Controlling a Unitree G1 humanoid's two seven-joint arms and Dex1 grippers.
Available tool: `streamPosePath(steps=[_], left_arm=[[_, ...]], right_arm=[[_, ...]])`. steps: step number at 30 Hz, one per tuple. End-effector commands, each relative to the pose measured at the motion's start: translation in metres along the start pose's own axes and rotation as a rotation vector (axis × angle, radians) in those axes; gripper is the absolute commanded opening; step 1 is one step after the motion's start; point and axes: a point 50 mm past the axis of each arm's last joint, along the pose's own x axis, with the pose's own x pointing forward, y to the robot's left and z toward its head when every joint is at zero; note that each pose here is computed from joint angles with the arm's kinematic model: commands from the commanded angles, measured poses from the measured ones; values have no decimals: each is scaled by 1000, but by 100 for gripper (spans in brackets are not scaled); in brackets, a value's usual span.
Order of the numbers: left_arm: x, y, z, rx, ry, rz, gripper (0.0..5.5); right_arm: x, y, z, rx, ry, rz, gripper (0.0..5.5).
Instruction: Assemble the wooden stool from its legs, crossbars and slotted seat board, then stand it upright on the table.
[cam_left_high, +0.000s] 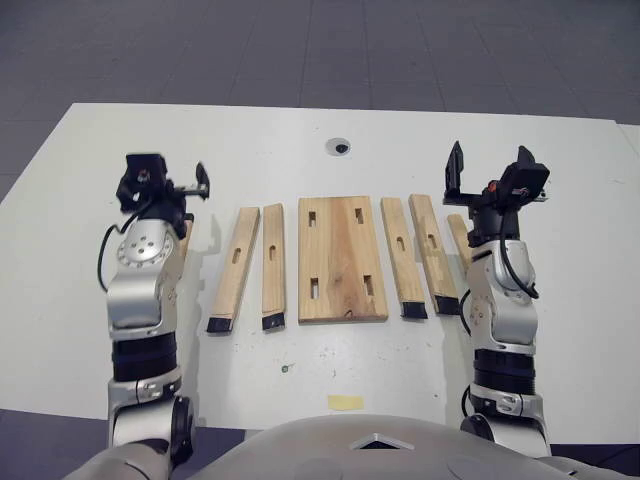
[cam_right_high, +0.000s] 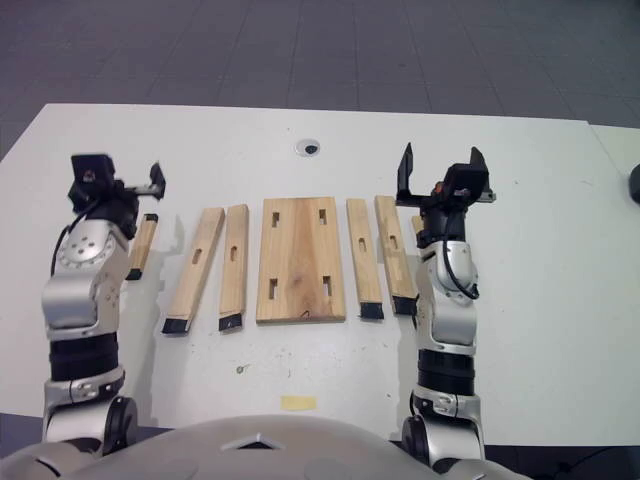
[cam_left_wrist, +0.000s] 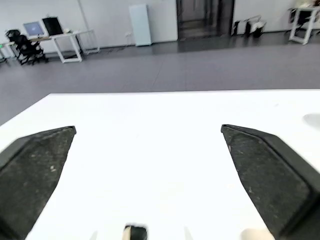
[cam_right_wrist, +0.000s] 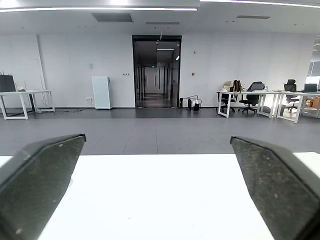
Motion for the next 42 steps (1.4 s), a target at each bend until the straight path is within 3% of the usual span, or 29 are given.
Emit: streamPosePath(steps=[1, 7, 12, 14, 23, 35, 40, 42], left_arm=[[-14, 10, -16, -21, 131, -52, 539], [-12, 10, -43, -103, 329, -140, 539], [-8, 22, -48, -68, 383, -110, 451], [-6, 25, -50, -52, 396, -117, 477], [-18, 34, -86, 5, 623, -193, 343], [-18, 35, -94, 121, 653, -233, 147], [-17, 21, -90, 25, 608, -295, 127], [-9, 14, -75, 14, 497, -321, 127]], right_arm=[[-6, -9, 1, -5, 9, -32, 538], [-10, -5, 2, 0, 7, -47, 538], [-18, -7, -1, 3, 18, -74, 540], [-22, -7, -3, 5, 27, -89, 540], [-21, -3, -3, 18, 16, -111, 540], [-22, -4, -3, 17, 15, -139, 540], [-22, -4, -4, 15, 16, -142, 540], [-20, -3, -4, 20, 20, -128, 540]])
